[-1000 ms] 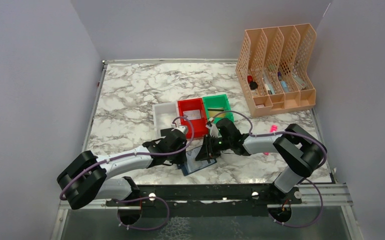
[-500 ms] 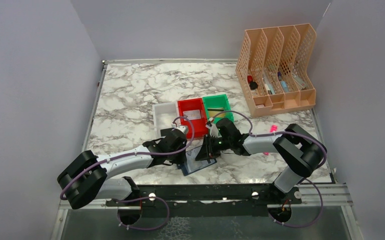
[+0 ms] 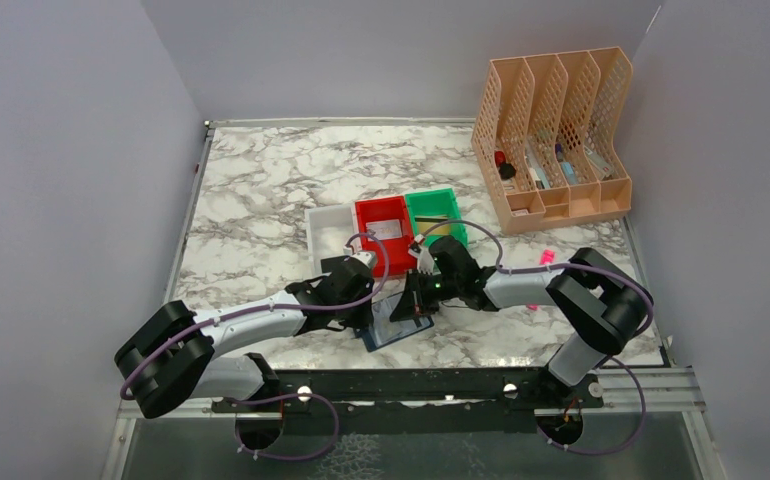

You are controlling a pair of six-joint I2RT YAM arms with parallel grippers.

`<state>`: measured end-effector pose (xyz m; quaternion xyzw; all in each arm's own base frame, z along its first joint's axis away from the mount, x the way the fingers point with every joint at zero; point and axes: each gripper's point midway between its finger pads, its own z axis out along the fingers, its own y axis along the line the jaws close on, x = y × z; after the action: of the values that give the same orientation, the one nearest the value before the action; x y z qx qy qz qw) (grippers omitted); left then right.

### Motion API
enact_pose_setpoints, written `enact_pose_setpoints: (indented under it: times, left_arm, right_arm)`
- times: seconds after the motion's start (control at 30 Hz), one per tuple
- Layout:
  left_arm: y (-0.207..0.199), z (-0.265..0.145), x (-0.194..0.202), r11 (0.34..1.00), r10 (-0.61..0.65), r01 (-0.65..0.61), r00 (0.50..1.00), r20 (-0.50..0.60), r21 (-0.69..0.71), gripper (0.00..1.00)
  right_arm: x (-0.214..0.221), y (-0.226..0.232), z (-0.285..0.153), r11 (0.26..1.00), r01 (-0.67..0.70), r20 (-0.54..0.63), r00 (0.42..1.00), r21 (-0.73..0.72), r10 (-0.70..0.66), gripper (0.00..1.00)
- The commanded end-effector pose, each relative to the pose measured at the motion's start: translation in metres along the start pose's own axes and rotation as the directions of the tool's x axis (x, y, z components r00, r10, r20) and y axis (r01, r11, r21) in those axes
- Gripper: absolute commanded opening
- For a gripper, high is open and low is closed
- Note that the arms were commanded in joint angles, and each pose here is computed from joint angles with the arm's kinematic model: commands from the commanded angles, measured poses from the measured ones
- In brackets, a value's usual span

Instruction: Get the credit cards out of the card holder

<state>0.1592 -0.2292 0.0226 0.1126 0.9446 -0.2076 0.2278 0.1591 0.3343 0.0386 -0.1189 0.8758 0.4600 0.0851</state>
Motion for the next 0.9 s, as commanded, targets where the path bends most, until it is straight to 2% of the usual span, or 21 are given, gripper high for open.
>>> enact_pose_setpoints:
  times: [0.0,0.23,0.5,0.7,0.87]
  left_arm:
    - [0.006,0.003,0.01,1.0,0.014,-0.015,1.0,-0.026,-0.019,0.16]
    - [0.008,-0.003,0.003,1.0,-0.005,0.006,1.0,0.025,-0.022,0.17]
    - [0.007,-0.012,-0.007,1.0,-0.015,0.017,0.996,0.082,-0.018,0.19]
    - [0.001,-0.027,-0.031,1.0,-0.023,0.024,0.984,0.178,-0.007,0.39]
    - [0.005,-0.044,-0.052,0.998,-0.031,0.044,0.964,0.264,-0.046,0.5]
  right_arm:
    - [-0.01,0.005,-0.001,0.999,0.044,0.031,0.999,0.024,-0.045,0.01]
    - [-0.03,-0.005,-0.032,0.97,0.113,0.134,0.98,0.214,-0.144,0.01]
    - [-0.035,0.016,-0.051,0.964,0.182,0.158,0.964,0.194,-0.213,0.01]
    - [-0.057,0.037,-0.072,0.94,0.28,0.281,0.902,0.194,-0.327,0.01]
    - [-0.084,0.064,-0.09,0.864,0.453,0.37,0.781,0.219,-0.503,0.01]
